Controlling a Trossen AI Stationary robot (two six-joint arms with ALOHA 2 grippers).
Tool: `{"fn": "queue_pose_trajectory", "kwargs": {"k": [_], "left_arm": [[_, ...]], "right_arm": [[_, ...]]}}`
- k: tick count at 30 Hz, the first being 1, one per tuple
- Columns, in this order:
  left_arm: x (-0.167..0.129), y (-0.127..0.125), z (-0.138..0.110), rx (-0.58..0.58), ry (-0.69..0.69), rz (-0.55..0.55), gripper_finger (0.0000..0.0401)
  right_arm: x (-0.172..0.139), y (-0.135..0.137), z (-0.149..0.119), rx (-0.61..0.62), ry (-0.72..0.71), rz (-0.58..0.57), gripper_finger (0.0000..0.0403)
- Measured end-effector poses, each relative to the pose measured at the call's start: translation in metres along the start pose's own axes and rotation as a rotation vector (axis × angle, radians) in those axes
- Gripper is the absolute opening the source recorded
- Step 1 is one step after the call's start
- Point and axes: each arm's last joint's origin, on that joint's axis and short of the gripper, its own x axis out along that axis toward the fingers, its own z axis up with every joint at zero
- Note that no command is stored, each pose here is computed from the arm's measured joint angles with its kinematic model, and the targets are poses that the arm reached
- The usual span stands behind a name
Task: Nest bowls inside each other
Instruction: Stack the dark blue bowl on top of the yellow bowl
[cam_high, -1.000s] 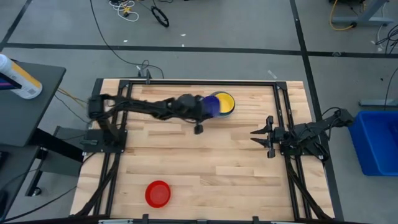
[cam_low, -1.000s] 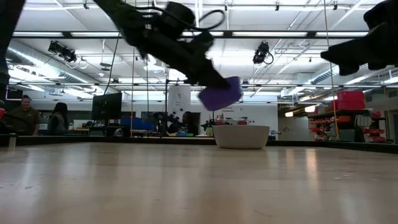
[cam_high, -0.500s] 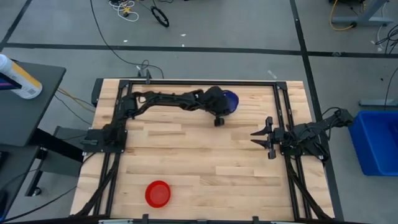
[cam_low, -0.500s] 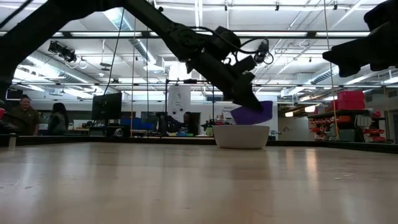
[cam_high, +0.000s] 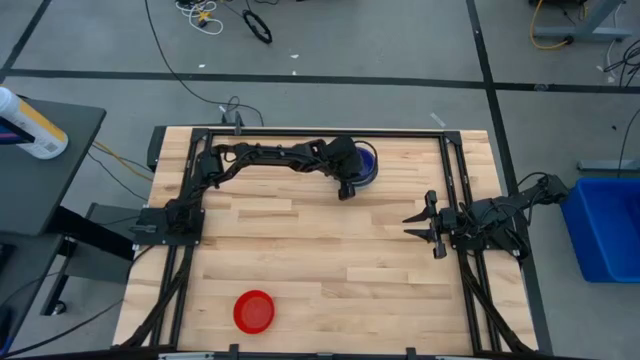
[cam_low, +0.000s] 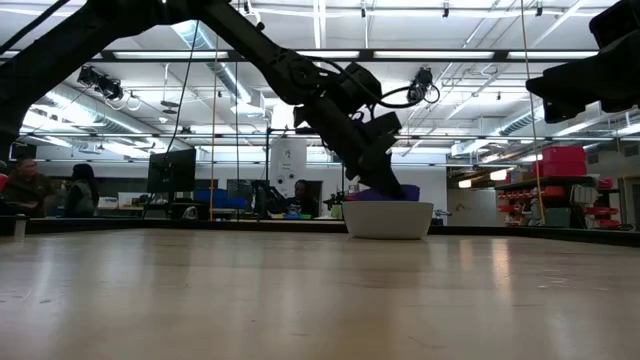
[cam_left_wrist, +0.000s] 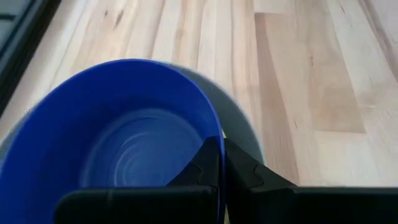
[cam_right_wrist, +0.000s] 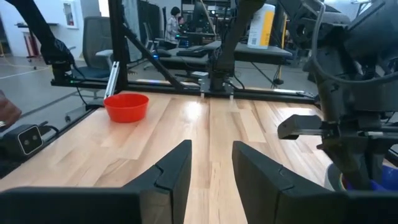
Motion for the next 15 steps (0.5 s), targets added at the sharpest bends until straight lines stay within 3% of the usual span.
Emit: {"fn": "queue_pose_trajectory", "kwargs": {"k": [4,15], "left_arm": [[-0.0003,0.0001,-0.0006,-0.003,0.011,0.003,0.0017],[-0.0003,-0.0011,0.0009,0.001,-0.001,0.005,0.0136]], "right_arm": [[0.0000,0.0000,0.0000,0.000,0.000,0.000,0.0127],[0.0000,0.0000,0.0000,0.019,0.000,-0.001,0.0127]]}}
